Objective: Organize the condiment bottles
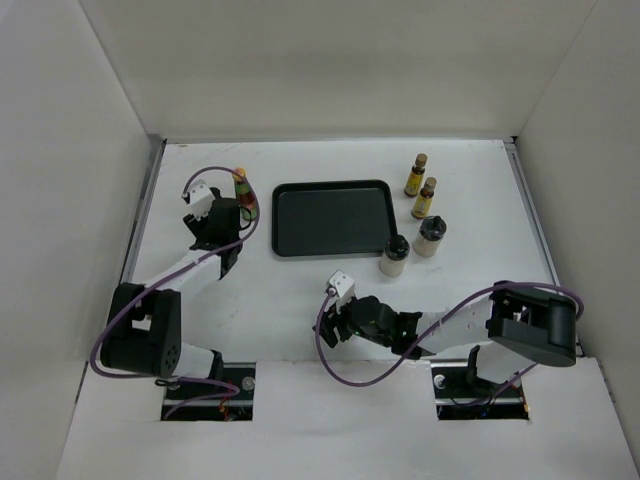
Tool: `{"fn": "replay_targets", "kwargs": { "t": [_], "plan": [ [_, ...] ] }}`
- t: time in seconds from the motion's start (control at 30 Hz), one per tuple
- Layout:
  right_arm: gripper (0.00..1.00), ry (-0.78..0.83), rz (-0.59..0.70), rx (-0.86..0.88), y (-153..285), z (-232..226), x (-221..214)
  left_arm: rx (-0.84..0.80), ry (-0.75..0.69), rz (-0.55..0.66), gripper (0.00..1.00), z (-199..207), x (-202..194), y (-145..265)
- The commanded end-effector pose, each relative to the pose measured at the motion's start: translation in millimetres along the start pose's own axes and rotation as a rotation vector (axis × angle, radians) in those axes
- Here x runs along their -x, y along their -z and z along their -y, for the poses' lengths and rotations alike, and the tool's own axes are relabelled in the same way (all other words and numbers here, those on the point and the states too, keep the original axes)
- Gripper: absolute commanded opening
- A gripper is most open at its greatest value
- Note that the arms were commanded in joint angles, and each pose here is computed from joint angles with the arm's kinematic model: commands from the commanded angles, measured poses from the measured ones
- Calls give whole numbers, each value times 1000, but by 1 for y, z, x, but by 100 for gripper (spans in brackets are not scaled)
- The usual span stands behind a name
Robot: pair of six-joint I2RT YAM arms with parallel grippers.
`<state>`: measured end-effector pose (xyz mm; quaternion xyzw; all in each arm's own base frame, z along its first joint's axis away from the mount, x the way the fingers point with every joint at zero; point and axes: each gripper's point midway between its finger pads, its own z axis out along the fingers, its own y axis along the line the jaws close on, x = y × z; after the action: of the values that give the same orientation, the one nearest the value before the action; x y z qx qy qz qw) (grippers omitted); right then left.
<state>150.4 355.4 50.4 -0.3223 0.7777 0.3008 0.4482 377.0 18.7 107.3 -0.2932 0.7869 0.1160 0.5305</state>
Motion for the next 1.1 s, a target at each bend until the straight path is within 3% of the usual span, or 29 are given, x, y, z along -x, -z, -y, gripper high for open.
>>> {"fn": "replay_targets", "kwargs": {
  "t": [0.0,0.17,0.33,0.47,0.6,0.87,1.07],
  "plan": [
    [72,-4,62,8,-2,-7,20,-28,57,36,47,8,12,-5],
    [73,-28,71,-9,-1,1,23,-33,48,27,28,5,10,1],
    [73,-55,106,-25,2,8,31,-126,65,83,26,17,39,45],
    [72,-79,99,-36,2,13,31,-270,85,115,26,59,63,83],
    [71,-85,88,-46,-2,19,29,-435,92,115,26,136,74,102],
    [67,-82,85,-40,-1,18,28,-553,33,135,26,252,76,58],
    [68,-75,89,-55,1,21,28,-519,0,125,26,274,60,15]
  ]
}}
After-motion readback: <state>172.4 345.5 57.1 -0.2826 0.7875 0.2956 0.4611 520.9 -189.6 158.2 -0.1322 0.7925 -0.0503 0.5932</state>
